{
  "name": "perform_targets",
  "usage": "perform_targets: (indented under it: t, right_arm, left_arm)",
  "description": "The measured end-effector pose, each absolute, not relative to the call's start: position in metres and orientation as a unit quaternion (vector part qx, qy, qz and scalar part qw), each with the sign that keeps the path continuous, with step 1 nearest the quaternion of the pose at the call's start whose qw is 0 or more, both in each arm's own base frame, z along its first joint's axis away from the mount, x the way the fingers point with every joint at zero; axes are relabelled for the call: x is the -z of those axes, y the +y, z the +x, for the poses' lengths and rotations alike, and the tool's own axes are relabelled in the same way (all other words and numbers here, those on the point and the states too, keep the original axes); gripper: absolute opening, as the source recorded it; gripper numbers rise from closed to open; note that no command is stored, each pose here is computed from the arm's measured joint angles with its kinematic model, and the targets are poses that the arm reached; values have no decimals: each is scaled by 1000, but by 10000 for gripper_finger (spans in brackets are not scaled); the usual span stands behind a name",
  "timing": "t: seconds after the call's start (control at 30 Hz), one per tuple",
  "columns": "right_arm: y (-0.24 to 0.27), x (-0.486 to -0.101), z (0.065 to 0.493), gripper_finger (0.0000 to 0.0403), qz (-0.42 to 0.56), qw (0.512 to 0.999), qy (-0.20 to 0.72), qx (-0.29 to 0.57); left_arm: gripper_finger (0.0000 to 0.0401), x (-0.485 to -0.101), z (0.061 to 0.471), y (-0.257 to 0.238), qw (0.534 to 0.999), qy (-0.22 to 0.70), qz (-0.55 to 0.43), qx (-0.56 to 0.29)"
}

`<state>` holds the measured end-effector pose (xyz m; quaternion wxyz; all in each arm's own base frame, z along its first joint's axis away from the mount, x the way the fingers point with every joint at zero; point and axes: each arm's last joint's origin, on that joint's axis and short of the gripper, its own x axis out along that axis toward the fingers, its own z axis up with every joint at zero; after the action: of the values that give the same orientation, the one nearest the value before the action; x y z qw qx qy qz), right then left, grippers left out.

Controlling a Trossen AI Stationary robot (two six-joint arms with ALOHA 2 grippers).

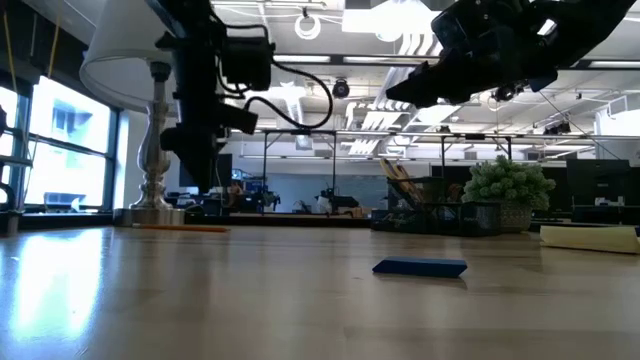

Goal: Pick and place office supplies into organizer
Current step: Put the orange pencil into the desk organizer

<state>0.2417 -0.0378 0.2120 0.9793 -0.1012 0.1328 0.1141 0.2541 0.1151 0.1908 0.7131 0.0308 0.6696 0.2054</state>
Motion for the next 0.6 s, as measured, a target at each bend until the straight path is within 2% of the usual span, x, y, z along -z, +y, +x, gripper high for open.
perform_targets:
  t: [0.33, 0.6]
  right_arm:
    - [-38, -212, 242, 129, -112, 978, 131, -120]
    - [-38, -211, 242, 129, -112, 977, 133, -120]
  left_arm:
    - [129, -159, 249, 156, 701, 690, -26, -177]
    - [129, -139, 252, 165, 697, 698, -35, -160]
